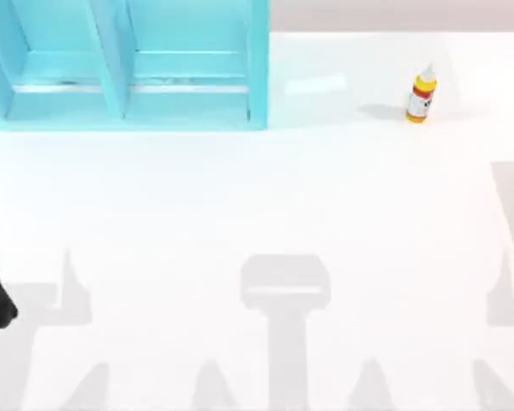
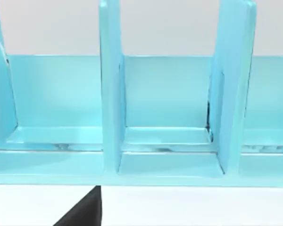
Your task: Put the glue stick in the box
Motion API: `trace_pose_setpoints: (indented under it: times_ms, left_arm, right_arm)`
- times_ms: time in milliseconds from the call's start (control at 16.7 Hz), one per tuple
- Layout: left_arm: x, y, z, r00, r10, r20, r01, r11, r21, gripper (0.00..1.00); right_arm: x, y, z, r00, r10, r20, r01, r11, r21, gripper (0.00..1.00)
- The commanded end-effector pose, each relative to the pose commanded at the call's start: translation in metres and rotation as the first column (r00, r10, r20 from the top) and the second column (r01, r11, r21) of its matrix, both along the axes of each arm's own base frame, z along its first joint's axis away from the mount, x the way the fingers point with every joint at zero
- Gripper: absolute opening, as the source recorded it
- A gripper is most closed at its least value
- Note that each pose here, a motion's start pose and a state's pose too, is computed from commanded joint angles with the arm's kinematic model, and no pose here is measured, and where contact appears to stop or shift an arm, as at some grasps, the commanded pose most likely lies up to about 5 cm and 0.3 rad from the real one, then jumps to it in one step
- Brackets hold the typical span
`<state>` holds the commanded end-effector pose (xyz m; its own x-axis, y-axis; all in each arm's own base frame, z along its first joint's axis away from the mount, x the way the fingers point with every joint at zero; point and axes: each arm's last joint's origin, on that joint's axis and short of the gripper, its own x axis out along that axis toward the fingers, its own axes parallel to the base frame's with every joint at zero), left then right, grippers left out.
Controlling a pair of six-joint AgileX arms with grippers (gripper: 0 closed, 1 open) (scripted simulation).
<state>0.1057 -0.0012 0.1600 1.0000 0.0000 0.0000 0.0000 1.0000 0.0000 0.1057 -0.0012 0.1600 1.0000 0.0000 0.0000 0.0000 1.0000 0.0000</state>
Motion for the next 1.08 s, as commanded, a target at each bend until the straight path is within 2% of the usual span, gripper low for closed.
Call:
trace_pose_setpoints:
  times_ms: [300, 600, 840, 1080]
  left_arm:
    - [0.000, 0.000, 0.000, 1.000, 0.000, 0.000, 0.000, 1.000, 0.000, 1.00]
    - [0.000, 0.000, 0.000, 1.000, 0.000, 0.000, 0.000, 1.000, 0.000, 1.00]
    - [0.000, 0.000, 0.000, 1.000, 0.000, 0.000, 0.000, 1.000, 0.000, 1.00]
    - [0.000, 0.000, 0.000, 1.000, 0.000, 0.000, 0.000, 1.000, 0.000, 1.00]
  right_arm:
    - [0.002, -0.001, 0.001, 1.000, -0.015, -0.018, 0.015, 1.000, 0.001, 1.00]
    - [0.021, -0.002, 0.008, 0.990, -0.080, -0.112, 0.080, 0.997, -0.003, 1.00]
    - [0.057, -0.003, 0.022, 0.976, -0.145, -0.164, 0.146, 0.989, -0.009, 1.00]
    - [0.109, 0.001, 0.032, 0.970, -0.198, -0.144, 0.198, 0.980, -0.012, 1.00]
